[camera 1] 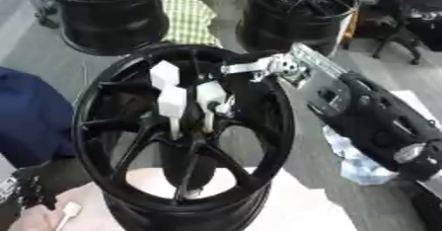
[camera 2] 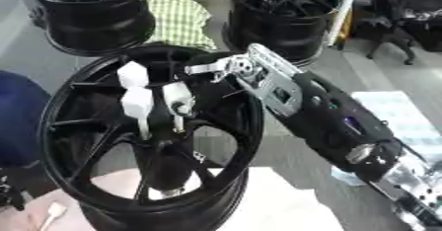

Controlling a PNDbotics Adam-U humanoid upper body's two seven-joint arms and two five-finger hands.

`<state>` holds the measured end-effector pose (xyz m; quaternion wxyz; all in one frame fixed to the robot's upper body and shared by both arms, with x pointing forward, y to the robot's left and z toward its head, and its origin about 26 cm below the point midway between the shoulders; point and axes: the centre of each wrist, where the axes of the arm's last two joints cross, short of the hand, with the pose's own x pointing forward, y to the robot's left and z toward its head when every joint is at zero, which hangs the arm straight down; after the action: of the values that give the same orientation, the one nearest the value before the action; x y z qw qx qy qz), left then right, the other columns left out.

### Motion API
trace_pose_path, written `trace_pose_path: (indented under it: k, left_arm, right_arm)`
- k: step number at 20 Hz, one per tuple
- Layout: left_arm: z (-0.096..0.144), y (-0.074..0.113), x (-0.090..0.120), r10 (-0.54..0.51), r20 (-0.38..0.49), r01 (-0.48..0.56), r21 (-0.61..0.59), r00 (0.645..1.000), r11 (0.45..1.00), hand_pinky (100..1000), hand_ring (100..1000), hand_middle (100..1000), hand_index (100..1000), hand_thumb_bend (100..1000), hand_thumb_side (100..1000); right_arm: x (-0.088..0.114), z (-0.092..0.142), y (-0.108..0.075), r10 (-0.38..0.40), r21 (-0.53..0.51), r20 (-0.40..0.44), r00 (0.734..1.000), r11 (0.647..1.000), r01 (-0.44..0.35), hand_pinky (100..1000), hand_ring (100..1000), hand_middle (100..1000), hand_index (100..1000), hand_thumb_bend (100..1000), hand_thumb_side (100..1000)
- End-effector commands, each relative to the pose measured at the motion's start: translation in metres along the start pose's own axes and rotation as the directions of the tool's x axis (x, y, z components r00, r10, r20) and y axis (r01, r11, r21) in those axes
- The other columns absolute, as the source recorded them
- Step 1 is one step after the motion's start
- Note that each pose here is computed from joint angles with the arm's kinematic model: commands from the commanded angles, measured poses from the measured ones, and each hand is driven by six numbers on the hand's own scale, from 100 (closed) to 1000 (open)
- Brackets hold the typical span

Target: Pull the pin out of the wheel hub.

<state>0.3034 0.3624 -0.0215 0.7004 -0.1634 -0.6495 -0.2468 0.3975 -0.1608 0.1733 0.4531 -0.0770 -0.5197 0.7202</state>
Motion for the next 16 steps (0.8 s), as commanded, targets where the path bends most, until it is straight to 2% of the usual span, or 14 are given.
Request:
trace_pose_path:
  k: [1, 4, 7, 11, 12, 16]
  left_arm:
    - [-0.004, 0.004, 0.010, -0.030, 0.019, 0.030, -0.002, 0.999, 1.000, 526, 528, 547, 825, 100, 884]
    - [-0.004, 0.004, 0.010, -0.030, 0.021, 0.030, -0.003, 0.999, 1.000, 525, 528, 547, 825, 100, 884]
    - [-0.004, 0.004, 0.010, -0.031, 0.021, 0.032, -0.004, 0.999, 0.999, 525, 528, 547, 825, 100, 884]
    - [-0.005, 0.003, 0.010, -0.032, 0.021, 0.032, -0.005, 0.999, 0.999, 525, 528, 547, 825, 100, 884]
    - [-0.005, 0.003, 0.010, -0.031, 0.021, 0.031, -0.005, 0.999, 1.000, 525, 529, 548, 825, 100, 886]
    - [-0.005, 0.002, 0.009, -0.029, 0.019, 0.029, -0.007, 0.999, 1.000, 526, 529, 548, 826, 100, 887]
  right_arm:
    - [0.000, 0.003, -0.007, 0.014, -0.042, -0.003, 1.000, 0.999, -0.014, 807, 815, 682, 828, 109, 400]
    - [-0.001, 0.002, -0.006, 0.011, -0.068, -0.001, 1.000, 0.998, -0.011, 787, 785, 601, 769, 100, 375]
    - [-0.001, 0.002, -0.008, 0.009, -0.113, 0.004, 1.000, 0.994, -0.009, 751, 729, 489, 663, 100, 346]
    - [-0.002, 0.002, -0.008, -0.001, -0.146, 0.009, 1.000, 0.989, 0.003, 751, 729, 489, 663, 100, 346]
    - [-0.004, 0.003, -0.009, -0.008, -0.156, 0.006, 1.000, 0.988, 0.009, 721, 681, 423, 592, 100, 332]
    - [-0.011, 0.008, -0.015, -0.060, -0.210, 0.003, 0.998, 0.976, 0.059, 713, 670, 412, 583, 100, 332]
